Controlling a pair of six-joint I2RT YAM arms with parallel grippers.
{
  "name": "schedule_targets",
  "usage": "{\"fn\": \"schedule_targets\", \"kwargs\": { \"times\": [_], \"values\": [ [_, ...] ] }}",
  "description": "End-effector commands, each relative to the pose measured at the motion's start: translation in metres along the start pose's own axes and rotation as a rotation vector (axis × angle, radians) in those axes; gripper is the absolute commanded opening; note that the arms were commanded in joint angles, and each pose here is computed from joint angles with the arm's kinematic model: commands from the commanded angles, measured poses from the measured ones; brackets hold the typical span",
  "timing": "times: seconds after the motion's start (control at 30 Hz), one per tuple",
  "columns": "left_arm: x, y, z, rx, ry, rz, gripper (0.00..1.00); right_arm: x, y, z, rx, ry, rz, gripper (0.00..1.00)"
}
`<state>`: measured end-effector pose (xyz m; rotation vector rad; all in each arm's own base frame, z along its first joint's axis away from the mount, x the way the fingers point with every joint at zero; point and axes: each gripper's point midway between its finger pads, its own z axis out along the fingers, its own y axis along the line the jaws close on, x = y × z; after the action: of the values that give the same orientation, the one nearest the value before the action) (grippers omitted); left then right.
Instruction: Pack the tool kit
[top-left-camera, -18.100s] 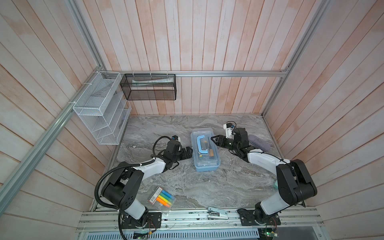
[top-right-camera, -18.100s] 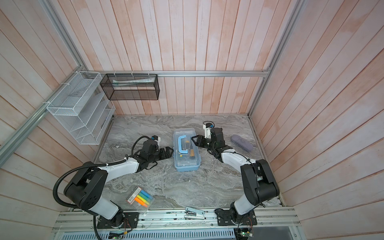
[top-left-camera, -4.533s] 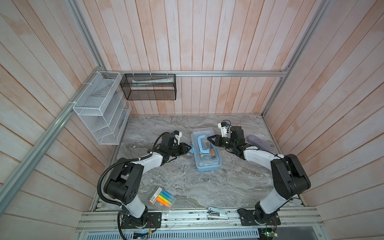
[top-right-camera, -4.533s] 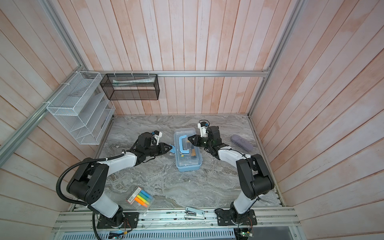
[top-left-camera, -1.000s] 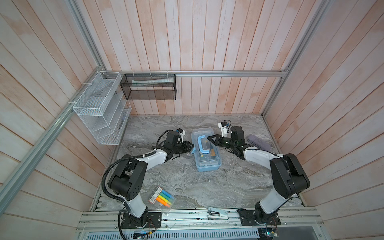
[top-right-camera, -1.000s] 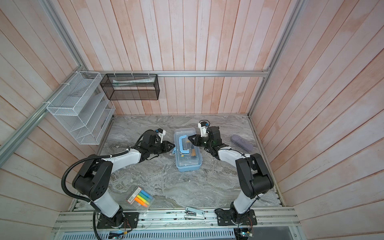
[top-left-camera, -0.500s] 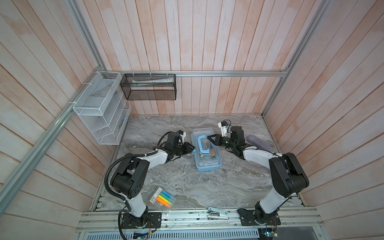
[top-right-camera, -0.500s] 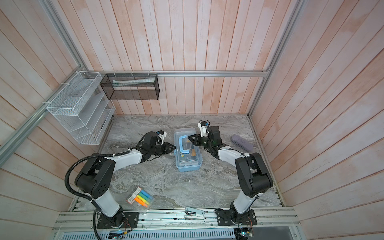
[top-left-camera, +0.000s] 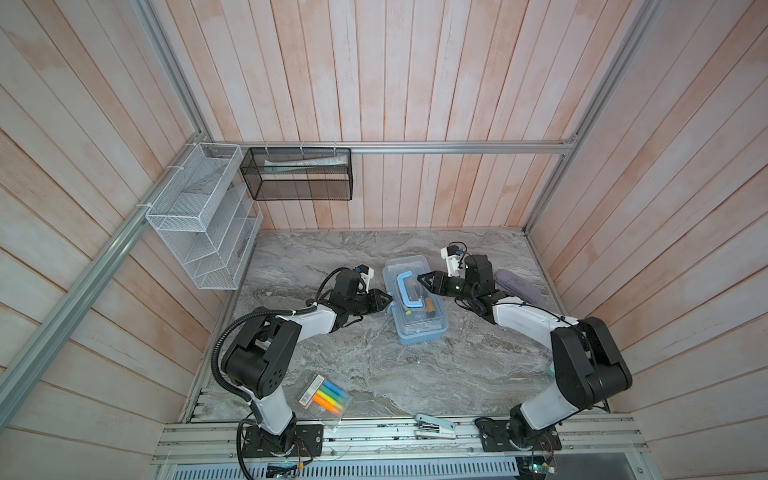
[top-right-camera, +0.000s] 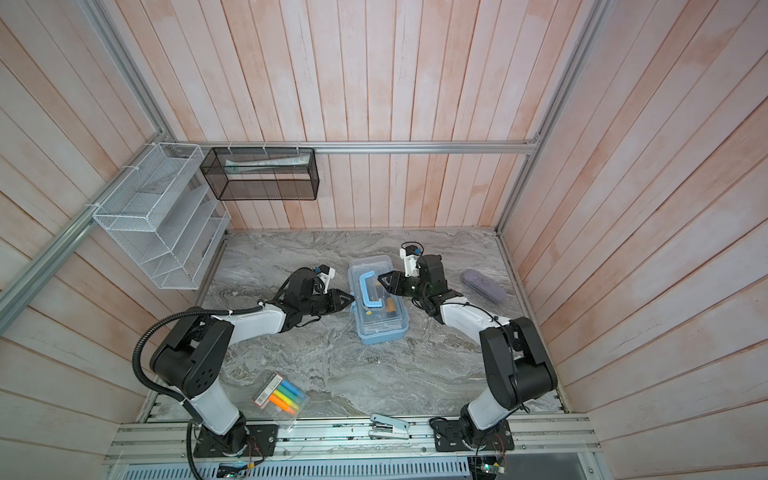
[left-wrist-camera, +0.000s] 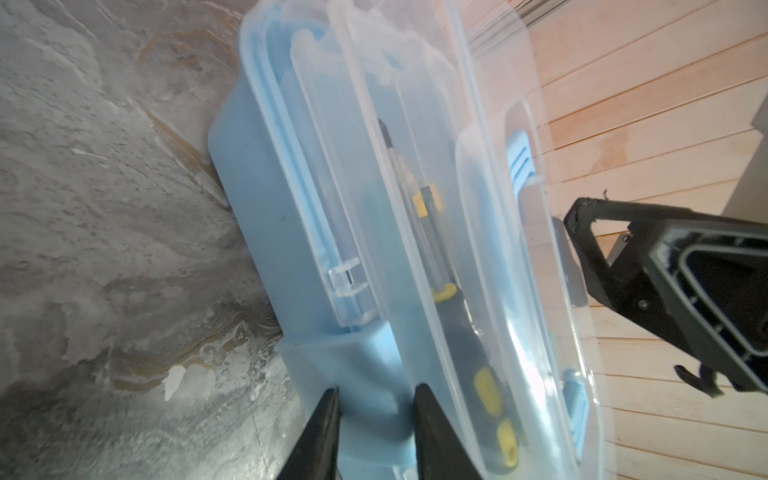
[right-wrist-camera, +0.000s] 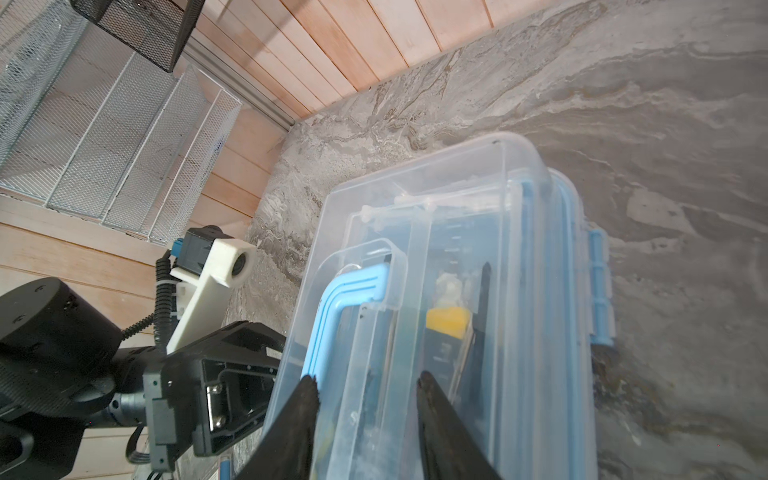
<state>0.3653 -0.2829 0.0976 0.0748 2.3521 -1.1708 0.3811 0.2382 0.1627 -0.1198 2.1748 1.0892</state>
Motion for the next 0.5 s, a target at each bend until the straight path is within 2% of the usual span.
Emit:
{"fn": "schedule_targets", "kwargs": {
  "times": [0.0, 0.13, 0.3, 0.37, 0.47],
  "values": [
    [0.016, -0.008, 0.005, 0.045, 0.045, 0.008, 0.32, 0.022, -0.020, -0.011, 0.115, 0.062, 0.050, 0.42],
    [0.016, -0.007, 0.005, 0.043, 0.045, 0.012, 0.32, 0.007, -0.021, -0.026, 0.183, 0.008, 0.021, 0.44],
    [0.018, -0.005, 0.006, 0.040, 0.047, 0.007, 0.32, 0.004, -0.044, -0.034, 0.291, -0.018, -0.015, 0.54],
    [0.018, -0.004, 0.006, 0.036, 0.044, 0.007, 0.32, 0.010, -0.050, -0.029, 0.287, 0.008, -0.020, 0.56],
    [0.018, -0.002, 0.007, 0.035, 0.040, 0.006, 0.32, 0.019, -0.044, -0.018, 0.205, 0.054, -0.031, 0.57]
  ]
}}
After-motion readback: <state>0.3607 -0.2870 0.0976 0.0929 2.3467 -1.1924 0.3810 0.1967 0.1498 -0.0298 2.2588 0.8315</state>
